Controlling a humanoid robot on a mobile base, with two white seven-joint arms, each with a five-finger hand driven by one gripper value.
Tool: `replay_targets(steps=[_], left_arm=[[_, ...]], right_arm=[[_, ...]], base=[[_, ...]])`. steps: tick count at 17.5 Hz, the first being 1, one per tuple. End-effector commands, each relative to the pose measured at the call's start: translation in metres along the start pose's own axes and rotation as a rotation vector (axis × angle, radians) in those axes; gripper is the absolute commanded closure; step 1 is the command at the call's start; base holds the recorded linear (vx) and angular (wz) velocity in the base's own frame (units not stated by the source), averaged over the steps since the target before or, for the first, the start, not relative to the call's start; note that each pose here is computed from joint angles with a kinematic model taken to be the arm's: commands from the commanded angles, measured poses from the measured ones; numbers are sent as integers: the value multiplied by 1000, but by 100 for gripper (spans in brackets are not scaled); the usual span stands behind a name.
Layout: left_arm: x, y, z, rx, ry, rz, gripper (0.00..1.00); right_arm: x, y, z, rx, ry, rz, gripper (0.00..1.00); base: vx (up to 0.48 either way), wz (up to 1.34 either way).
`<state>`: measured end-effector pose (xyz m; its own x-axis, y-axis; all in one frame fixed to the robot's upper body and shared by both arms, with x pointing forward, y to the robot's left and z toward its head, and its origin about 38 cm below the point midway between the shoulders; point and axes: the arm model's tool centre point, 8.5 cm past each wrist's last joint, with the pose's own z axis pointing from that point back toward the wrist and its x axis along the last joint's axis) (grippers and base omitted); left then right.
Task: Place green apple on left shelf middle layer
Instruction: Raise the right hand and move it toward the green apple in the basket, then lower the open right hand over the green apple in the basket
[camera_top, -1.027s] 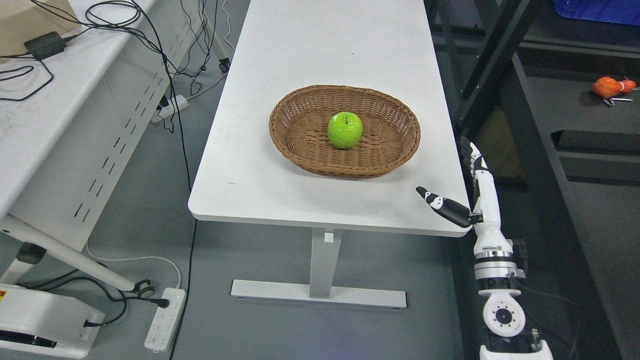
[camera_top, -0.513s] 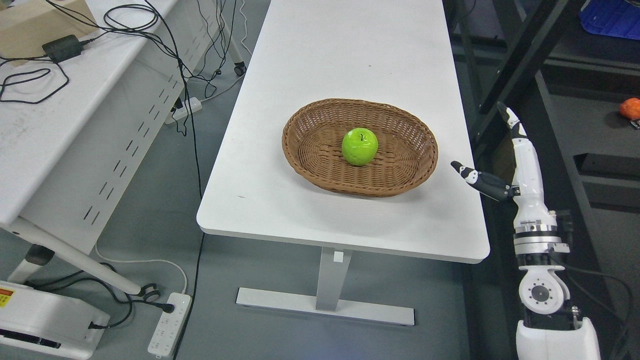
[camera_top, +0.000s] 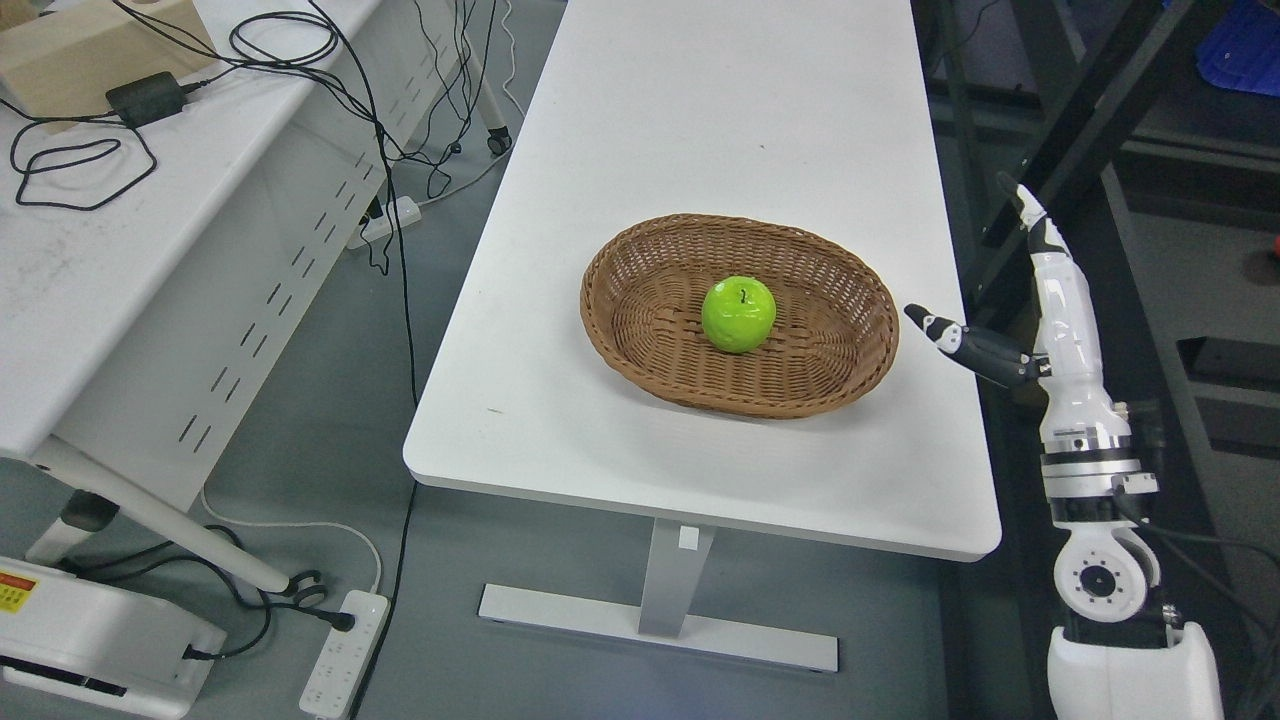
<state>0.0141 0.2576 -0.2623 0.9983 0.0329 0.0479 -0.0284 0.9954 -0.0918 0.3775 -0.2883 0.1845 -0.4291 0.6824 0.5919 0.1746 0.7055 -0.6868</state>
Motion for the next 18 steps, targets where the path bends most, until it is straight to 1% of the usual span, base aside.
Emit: replay_targets(steps=[1,2,4,5,6,7,8,9,10,12,13,15,18], left_arm=[[14,11,2,16,-21,-3,0],[14,11,2,16,-21,-5,0],[14,11,2,16,-21,-5,0],[14,11,2,16,-21,-5,0],[14,11,2,16,-21,-5,0],[14,11,2,16,-21,-5,0],[14,11,2,16,-21,-5,0],[14,11,2,16,-21,-5,0],[14,11,2,16,-21,-5,0],[14,11,2,16,-21,-5,0],[14,11,2,16,-21,-5,0],[14,11,2,16,-21,-5,0],[14,11,2,16,-21,-3,0]], right_arm=[[23,55,-6,171,-3,48,0],[33,73,-8,213,-10,79,0],[44,90,-11,270,-31,96,0],[44,100,-11,317,-35,116,0],[43,109,-11,366,-37,143,0],[40,117,-15,405,-32,189,0],[35,119,-22,414,-21,202,0],[30,119,-29,413,-2,205,0],[29,117,-41,400,14,204,0],[29,115,-56,393,22,199,0],[30,123,-60,418,25,188,0],[29,148,-59,505,30,179,0],[21,167,-57,566,47,183,0]], base=[[29,29],[22,36],[16,24],[0,0],[0,0],[0,0],[0,0],[0,0],[11,20],[6,10],[0,0],[0,0],[0,0]])
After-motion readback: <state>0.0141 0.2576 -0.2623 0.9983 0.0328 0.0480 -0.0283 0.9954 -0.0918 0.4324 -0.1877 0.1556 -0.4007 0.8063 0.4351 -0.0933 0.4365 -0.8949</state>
